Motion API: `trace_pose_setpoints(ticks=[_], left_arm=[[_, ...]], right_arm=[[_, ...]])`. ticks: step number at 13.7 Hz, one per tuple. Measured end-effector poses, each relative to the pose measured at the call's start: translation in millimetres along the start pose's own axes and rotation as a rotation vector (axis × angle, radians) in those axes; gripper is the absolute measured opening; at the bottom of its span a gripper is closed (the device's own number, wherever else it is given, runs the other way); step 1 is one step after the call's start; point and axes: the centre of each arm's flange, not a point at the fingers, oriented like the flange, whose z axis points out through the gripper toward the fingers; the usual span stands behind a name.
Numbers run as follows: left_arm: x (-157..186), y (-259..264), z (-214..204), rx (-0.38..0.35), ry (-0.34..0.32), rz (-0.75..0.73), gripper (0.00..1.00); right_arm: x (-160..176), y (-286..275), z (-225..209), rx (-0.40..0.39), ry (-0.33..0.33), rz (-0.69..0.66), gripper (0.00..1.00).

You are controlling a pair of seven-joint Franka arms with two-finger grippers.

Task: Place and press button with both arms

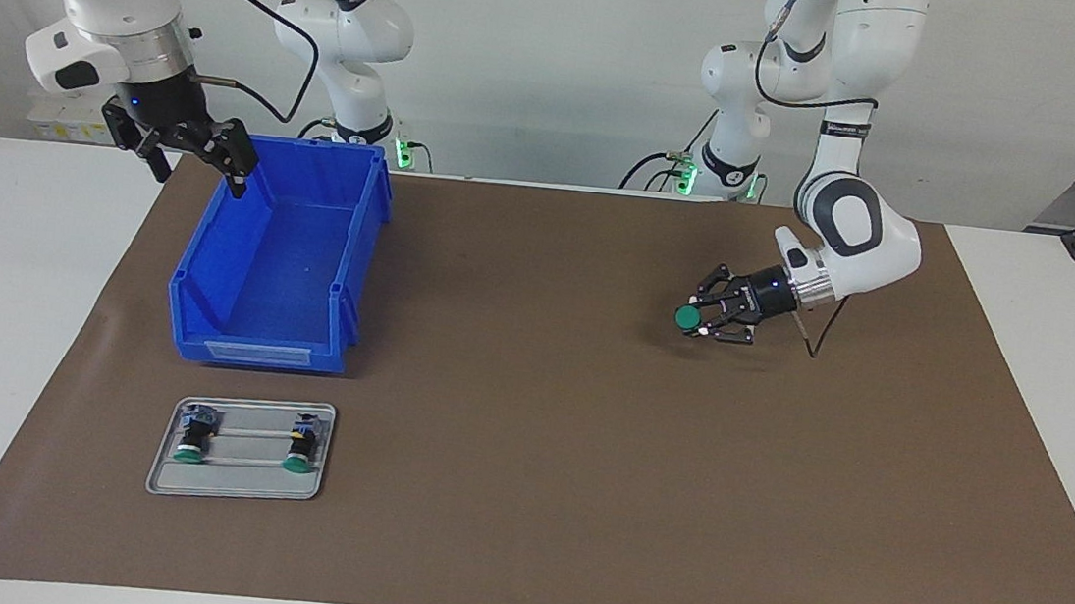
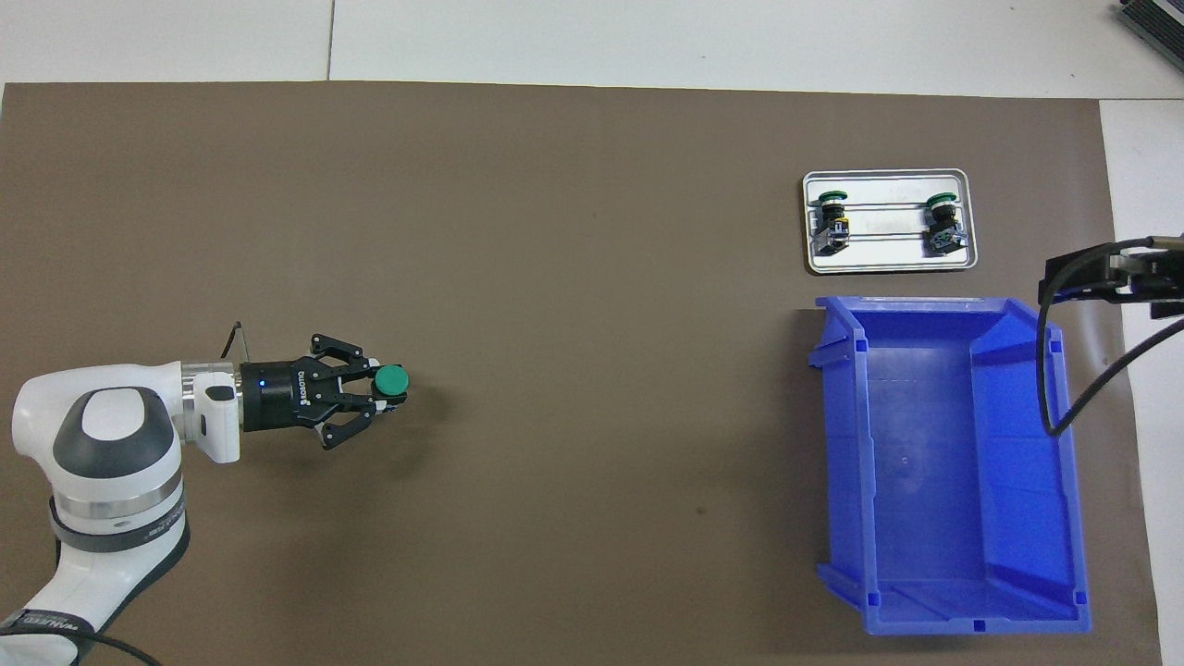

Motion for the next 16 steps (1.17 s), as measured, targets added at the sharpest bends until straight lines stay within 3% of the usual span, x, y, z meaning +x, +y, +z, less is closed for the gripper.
trace_pose_setpoints(ticks=[9,13,16], left_arm=[[-1,8,12,0.022,0.227,-0.013,0.33],[5,20,64,0.013,0.302,-0.007,0.33],[10,31,96,0.009,0.312,0.004,0.33]], right_arm=[[0,0,0,0.000,0.000,0.000,1.00],[0,0,0,0.000,-0.001,0.000,1.00],[0,0,0,0.000,-0.001,0.000,1.00]])
